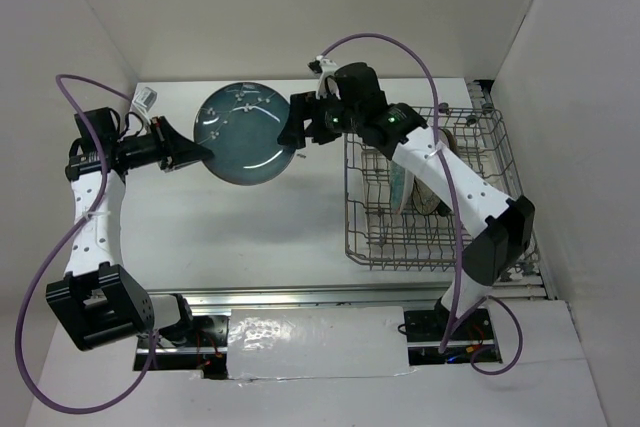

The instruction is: Load the plates into the dish rack

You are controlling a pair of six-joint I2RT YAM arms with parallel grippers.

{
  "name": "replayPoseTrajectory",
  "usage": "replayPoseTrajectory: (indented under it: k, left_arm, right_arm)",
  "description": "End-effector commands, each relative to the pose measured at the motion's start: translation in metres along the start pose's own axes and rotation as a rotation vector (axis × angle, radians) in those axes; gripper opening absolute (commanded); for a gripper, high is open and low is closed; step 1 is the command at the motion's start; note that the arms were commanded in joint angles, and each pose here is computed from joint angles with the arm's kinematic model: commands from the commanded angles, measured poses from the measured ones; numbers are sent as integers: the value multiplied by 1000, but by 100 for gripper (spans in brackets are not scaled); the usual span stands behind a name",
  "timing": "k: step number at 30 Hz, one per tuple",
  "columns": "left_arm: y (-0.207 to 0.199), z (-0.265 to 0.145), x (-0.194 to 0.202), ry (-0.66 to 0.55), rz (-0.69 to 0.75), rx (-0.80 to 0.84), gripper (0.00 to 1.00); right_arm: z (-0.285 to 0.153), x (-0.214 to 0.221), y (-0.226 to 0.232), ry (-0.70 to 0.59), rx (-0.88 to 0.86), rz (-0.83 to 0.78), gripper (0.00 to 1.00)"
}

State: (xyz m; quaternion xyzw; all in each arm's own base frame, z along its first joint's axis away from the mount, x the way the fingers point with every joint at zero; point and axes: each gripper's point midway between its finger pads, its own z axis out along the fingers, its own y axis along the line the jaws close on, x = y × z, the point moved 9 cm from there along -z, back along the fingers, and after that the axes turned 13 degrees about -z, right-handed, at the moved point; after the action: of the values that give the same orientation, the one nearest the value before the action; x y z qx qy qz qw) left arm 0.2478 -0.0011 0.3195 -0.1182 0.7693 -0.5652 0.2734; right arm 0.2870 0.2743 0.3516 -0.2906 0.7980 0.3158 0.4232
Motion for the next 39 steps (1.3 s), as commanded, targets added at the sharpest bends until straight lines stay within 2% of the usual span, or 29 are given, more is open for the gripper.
replayPoseTrajectory:
  k: [1,2,6,7,8,9,12,13,14,17,18,20,21,23,24,28,32,35,36,38,39]
  left_arm:
    - [-34,-8,4,80,148,176,0]
    - [-34,-8,7,98,135,194,0]
    - [-35,-3,7,110,146,194,0]
    - [-34,-2,8,110,140,190,0]
    - [-33,-1,8,115,134,191,0]
    - [-33,0,8,117,133,190,0]
    - [-32,2,8,127,133,195,0]
    - [-30,4,6,137,123,200,5]
    - [-28,5,4,139,107,195,29]
    - [-21,9,-3,134,60,166,64]
    - [-19,10,-4,126,44,145,76]
    - [-17,10,-9,68,38,64,82]
    - [-15,9,-9,38,10,15,87]
    - [-13,7,-12,-39,-27,-87,88]
    - [-10,4,-17,-129,-34,-196,87]
    - [-14,-4,-17,-263,-75,-339,88]
    - [-25,-6,-16,-241,-31,-300,86]
    - [-23,-4,-17,-225,-43,-281,86]
    - [-21,-4,-17,-224,-47,-284,86]
    - [-21,-3,-17,-215,-50,-283,86]
    - [-21,-3,-17,-213,-44,-281,86]
  right_arm:
    - [5,-25,12,-116,-179,-4,86]
    - [8,-26,12,-117,-195,-4,83]
    - [10,-31,19,-132,-291,-12,46]
    - [7,-32,20,-138,-309,-9,16]
    - [4,-31,23,-143,-313,-8,3]
    - [1,-32,24,-154,-311,-10,0]
    - [-14,-35,23,-183,-237,-11,0]
    - [-18,-35,23,-189,-205,-17,0]
    - [-31,-36,26,-196,-166,-13,0]
    - [-56,-41,18,-229,90,22,0]
    - [-64,-42,11,-253,226,30,0]
    - [-87,-39,9,-273,390,38,0]
    - [-95,-40,0,-294,529,48,0]
    - [-112,-33,-1,-274,643,39,0]
    - [-117,-29,-3,-266,695,36,0]
    - [-136,-9,-9,-235,943,27,0]
    - [-138,14,-6,-230,1001,47,0]
    - [-141,15,-4,-263,1028,82,0]
    - [-136,22,-5,-210,1060,66,0]
    - [-136,21,-8,-206,1134,71,0]
    - [-129,27,-9,-163,1167,54,0]
